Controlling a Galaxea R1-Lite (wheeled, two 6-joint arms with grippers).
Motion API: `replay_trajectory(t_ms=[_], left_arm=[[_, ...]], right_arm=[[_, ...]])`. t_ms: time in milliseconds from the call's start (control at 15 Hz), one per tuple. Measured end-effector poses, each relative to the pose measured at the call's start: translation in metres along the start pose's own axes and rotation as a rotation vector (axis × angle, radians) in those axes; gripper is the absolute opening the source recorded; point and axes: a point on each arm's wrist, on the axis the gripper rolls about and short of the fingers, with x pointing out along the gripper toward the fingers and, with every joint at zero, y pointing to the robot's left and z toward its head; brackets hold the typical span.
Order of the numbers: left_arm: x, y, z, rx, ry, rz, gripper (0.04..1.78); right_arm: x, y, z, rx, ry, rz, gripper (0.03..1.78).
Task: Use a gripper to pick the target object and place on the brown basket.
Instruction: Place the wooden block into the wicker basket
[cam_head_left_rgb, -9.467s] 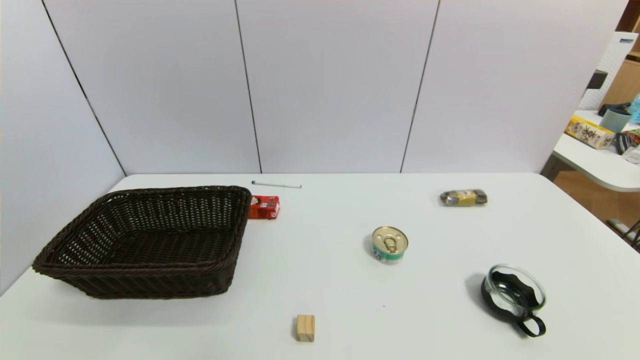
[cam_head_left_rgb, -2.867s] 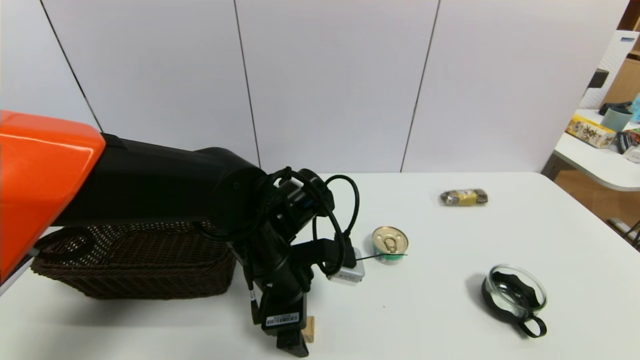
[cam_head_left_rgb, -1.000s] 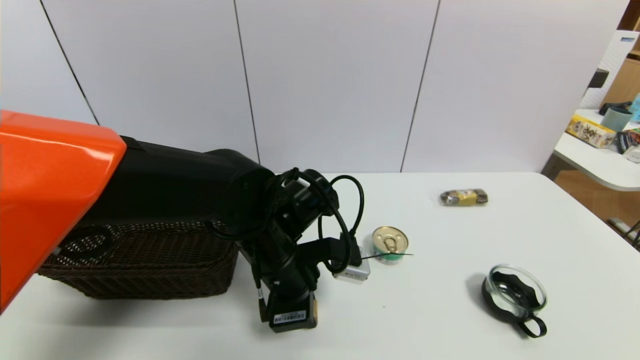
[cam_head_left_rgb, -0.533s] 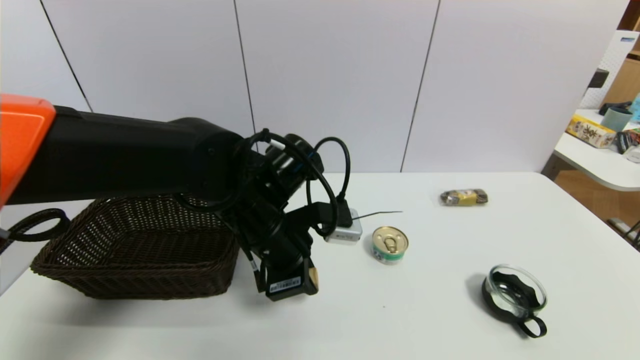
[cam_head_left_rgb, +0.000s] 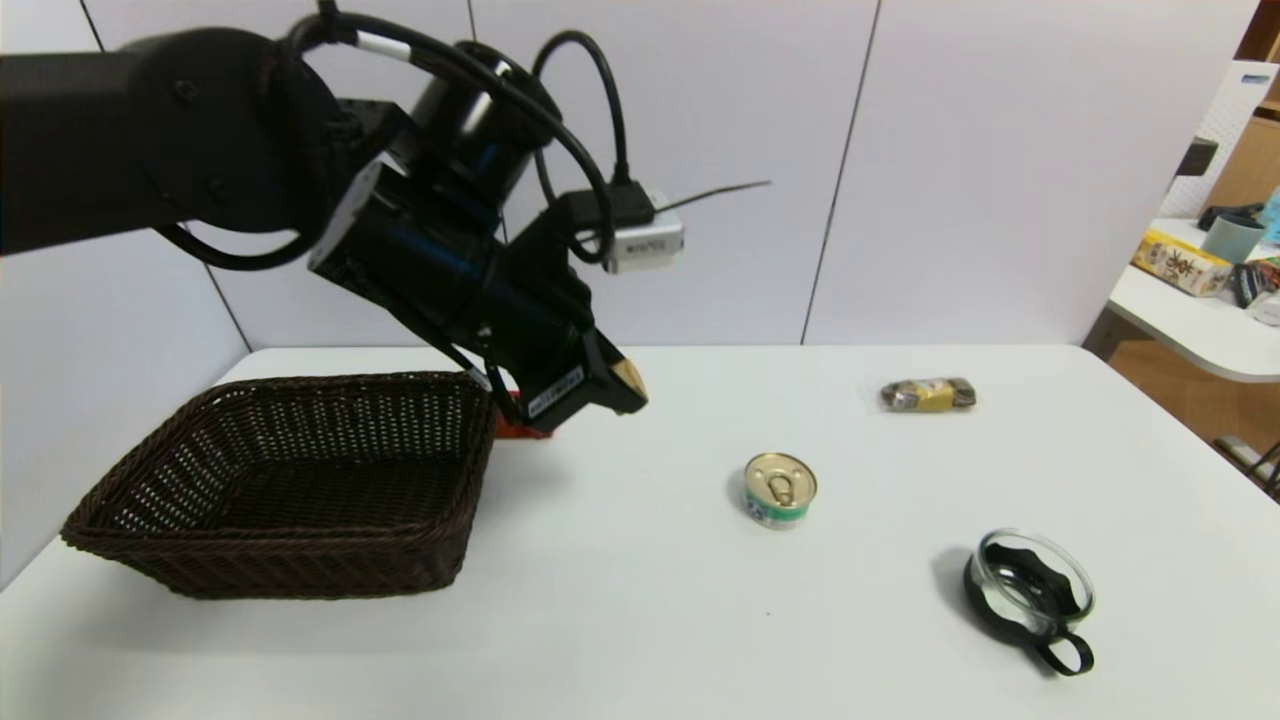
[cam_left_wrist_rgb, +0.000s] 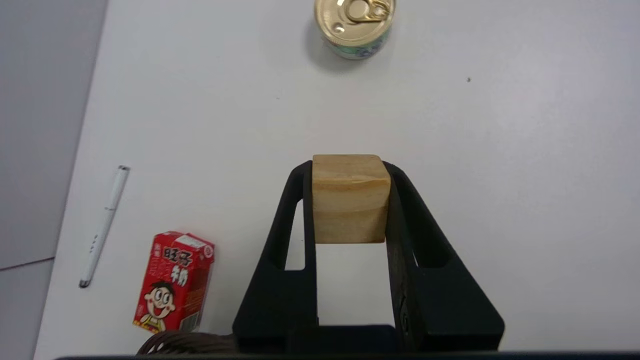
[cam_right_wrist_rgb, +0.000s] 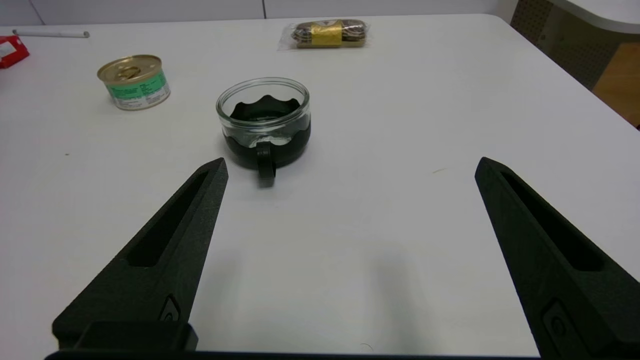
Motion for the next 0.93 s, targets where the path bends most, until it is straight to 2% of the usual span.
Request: replay_trajectory(t_ms=[267,467,600,933], left_arm=[[-0.048,0.024,0.002,-0.131,-0.122,0.176,0.41],[-0.084,0.036,-0.008,-0.227,-0.170,0.289,0.41],[-0.111,0.042,-0.019,-0.302,-0.215,0.386,0.41],[-0.140,0.043,-0.057,-0.500,-0.312,0.597,0.41]], right_arm=[[0.000,0.000,0.000,0.000,-0.001,0.000,1.71],[0.000,0.000,0.000,0.000,0.000,0.000,1.71],[0.000,0.000,0.000,0.000,0.000,0.000,1.71],[0.000,0.000,0.000,0.000,0.000,0.000,1.71]])
